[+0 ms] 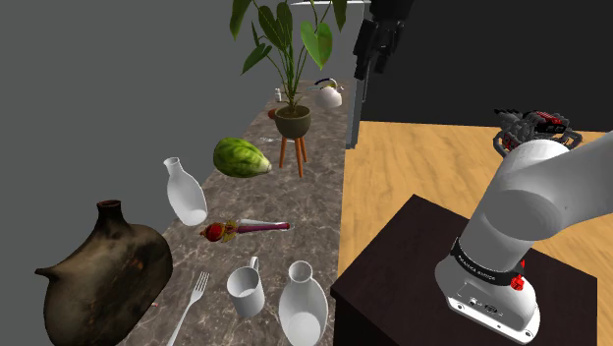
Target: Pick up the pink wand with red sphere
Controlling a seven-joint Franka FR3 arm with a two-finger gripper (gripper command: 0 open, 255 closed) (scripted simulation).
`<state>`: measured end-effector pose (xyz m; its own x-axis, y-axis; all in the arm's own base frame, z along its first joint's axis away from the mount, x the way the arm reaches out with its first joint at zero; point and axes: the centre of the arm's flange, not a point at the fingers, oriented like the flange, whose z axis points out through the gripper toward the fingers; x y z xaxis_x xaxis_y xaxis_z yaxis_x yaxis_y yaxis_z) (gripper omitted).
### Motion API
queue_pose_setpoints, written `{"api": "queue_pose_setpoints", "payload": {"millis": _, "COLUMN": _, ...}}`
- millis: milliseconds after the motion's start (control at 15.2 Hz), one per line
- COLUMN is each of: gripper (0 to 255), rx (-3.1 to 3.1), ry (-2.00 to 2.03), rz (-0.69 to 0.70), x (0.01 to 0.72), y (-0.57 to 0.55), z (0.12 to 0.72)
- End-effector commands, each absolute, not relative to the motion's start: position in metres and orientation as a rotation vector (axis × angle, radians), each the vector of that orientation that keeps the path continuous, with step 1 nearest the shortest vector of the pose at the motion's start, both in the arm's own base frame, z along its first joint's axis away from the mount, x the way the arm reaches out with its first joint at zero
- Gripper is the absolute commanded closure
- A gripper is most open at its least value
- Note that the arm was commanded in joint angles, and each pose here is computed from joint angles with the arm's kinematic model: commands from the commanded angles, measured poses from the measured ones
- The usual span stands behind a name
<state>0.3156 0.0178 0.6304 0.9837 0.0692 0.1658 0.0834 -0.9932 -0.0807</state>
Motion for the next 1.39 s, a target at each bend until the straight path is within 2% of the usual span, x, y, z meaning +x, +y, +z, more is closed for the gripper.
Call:
{"api": "queue_pose_setpoints", "payload": {"millis": 0, "gripper": 0, "rx": -3.042, "ry": -0.117, "rz": -0.25, "x": 0.316, "y": 0.018, "z": 0.63}}
{"api": "queue_pose_setpoints", "payload": {"millis": 1320, "gripper": 0, "rx": -2.997, "ry": -0.63, "rz": -0.225, "x": 0.455, "y": 0.114, "z": 0.426}}
